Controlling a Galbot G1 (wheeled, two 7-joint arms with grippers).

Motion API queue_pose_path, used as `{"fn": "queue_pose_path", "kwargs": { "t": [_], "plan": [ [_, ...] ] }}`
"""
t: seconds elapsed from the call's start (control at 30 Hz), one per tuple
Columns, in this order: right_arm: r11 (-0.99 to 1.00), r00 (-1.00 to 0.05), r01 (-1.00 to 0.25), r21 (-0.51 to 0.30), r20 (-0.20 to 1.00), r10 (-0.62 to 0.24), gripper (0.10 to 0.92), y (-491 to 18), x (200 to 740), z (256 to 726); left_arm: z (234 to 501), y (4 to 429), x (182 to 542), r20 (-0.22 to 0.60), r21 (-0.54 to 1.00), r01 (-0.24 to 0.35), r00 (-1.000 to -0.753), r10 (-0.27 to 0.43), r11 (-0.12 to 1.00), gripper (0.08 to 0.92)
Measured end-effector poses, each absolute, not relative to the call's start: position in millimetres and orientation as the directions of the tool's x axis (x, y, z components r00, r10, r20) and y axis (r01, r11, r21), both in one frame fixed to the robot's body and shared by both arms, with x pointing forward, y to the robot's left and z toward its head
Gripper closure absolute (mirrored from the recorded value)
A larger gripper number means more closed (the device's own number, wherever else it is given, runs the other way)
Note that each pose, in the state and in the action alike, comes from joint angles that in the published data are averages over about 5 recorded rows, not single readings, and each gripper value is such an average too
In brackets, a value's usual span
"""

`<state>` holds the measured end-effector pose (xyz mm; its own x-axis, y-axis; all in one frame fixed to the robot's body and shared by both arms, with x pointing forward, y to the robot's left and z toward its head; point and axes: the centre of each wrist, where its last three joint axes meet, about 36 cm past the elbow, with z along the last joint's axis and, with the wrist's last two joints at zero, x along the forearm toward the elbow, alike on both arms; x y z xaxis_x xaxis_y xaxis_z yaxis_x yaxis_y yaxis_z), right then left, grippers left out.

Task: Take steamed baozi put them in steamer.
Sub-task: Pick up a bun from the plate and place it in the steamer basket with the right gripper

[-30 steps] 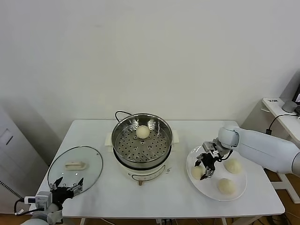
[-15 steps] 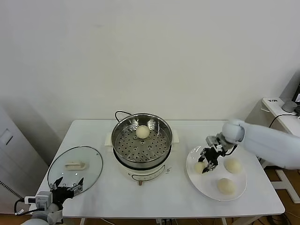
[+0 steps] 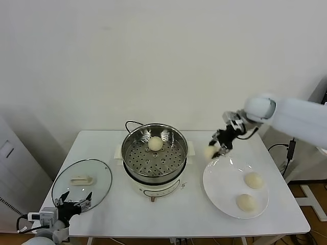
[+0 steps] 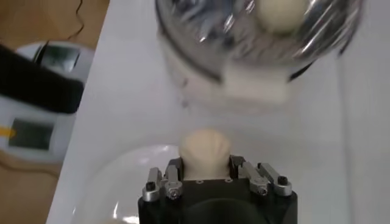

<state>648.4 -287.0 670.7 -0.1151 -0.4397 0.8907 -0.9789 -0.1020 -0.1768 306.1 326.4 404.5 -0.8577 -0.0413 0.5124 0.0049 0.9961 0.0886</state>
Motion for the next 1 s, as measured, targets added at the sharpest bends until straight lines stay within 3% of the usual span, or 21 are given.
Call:
{"fn": "queue_pose_path", "kwargs": {
  "t": [0.4, 1.0],
  "plan": [
    [-0.069, -0.141, -0.976, -0.208, 0.836, -0.53, 0.555, -190.5, 659.8, 688.8, 403.4, 325.9, 304.7, 0.513, 0.09, 0.006, -0.857, -0.041, 0.996, 0.177],
    [-0.055, -0.144, -0.978, -0.201, 0.845, -0.516, 0.555, -62.1, 665.6, 615.9, 401.9, 328.5, 305.8, 0.514, 0.095, 0.003, -0.857, -0.047, 0.995, 0.177]
  ]
}}
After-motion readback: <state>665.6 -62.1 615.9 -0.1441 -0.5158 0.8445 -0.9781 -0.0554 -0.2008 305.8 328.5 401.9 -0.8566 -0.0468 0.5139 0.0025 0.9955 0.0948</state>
